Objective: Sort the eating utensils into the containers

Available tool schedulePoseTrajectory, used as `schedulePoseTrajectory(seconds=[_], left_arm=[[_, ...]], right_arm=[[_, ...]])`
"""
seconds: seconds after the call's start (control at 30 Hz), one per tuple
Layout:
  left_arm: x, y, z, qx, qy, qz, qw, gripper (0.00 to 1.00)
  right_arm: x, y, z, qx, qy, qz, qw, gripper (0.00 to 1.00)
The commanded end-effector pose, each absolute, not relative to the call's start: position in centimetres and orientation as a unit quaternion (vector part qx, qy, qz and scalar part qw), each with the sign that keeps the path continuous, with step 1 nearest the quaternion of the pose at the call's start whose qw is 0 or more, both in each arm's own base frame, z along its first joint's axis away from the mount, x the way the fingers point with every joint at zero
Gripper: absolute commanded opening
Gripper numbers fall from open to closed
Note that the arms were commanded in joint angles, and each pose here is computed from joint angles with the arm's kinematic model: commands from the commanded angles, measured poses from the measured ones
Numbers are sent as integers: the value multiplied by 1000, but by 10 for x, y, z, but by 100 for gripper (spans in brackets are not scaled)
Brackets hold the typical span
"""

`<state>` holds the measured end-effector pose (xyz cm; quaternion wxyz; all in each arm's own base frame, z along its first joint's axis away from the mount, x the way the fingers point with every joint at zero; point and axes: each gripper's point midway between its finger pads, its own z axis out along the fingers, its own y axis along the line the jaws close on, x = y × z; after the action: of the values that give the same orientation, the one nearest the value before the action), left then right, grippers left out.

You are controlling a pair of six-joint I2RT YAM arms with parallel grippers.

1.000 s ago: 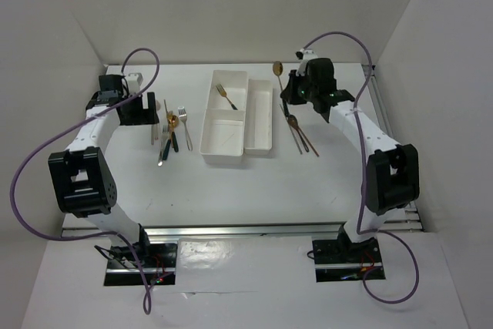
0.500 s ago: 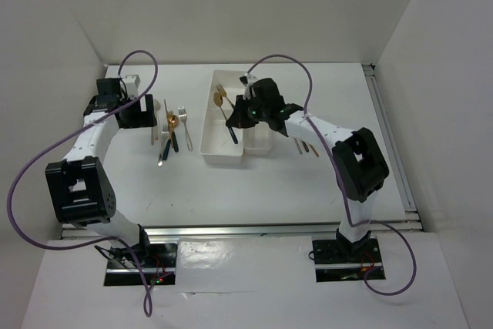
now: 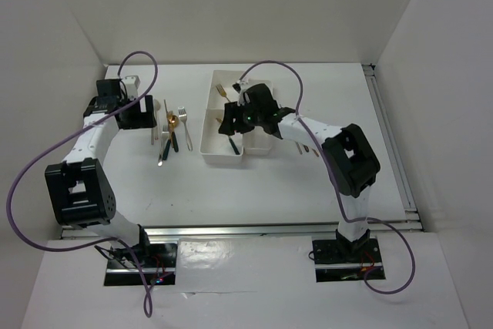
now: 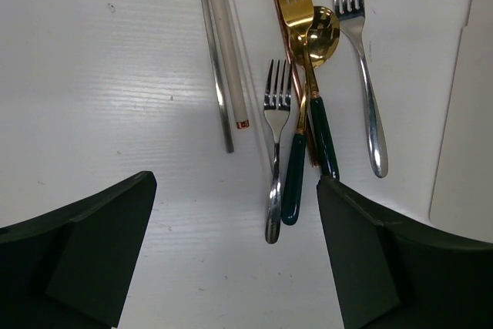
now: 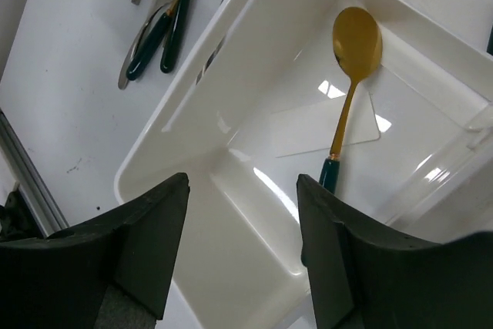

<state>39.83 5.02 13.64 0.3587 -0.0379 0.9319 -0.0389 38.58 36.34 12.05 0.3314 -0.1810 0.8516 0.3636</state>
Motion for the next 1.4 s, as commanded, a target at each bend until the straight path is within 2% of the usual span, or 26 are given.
schedulePoseTrajectory(seconds=[0.0, 0.1, 0.23, 0.27, 0.37, 0.53, 0.63, 0.67, 0.7, 0.8, 1.0, 1.37], left_arm=[[396, 46, 137, -24, 930, -43, 365, 100], [394, 47, 122, -17, 936, -42, 348, 100], [398, 54, 95, -33, 952, -33, 302, 88], [399, 54, 90, -39, 954, -36, 294, 80], [406, 39, 81, -30, 956, -70, 284, 66], [410, 20, 65, -30, 961, -88, 259, 35], [408, 15, 62, -31, 964, -92, 247, 40], [402, 14, 56, -33, 966, -92, 238, 47], [397, 14, 57, -33, 967, -93, 235, 49], [379, 9, 49, -27, 972, -89, 216, 52], [362, 9, 35, -27, 976, -78, 200, 52], [357, -3, 12, -13, 984, -65, 165, 39]], right_arm=[[396, 372, 173, -216, 808, 373, 402, 66], [398, 369, 201, -233, 788, 366, 436, 66], [399, 356, 233, -246, 769, 352, 474, 66], [402, 349, 236, -244, 769, 346, 479, 66], [412, 327, 250, -229, 769, 332, 497, 66], [427, 293, 254, -206, 775, 312, 509, 66], [431, 279, 246, -198, 782, 301, 508, 66], [429, 278, 245, -202, 782, 299, 509, 66], [432, 271, 243, -195, 786, 294, 507, 66], [436, 262, 239, -185, 791, 293, 504, 65], [439, 255, 242, -182, 791, 295, 504, 65], [442, 249, 236, -173, 798, 295, 497, 64]])
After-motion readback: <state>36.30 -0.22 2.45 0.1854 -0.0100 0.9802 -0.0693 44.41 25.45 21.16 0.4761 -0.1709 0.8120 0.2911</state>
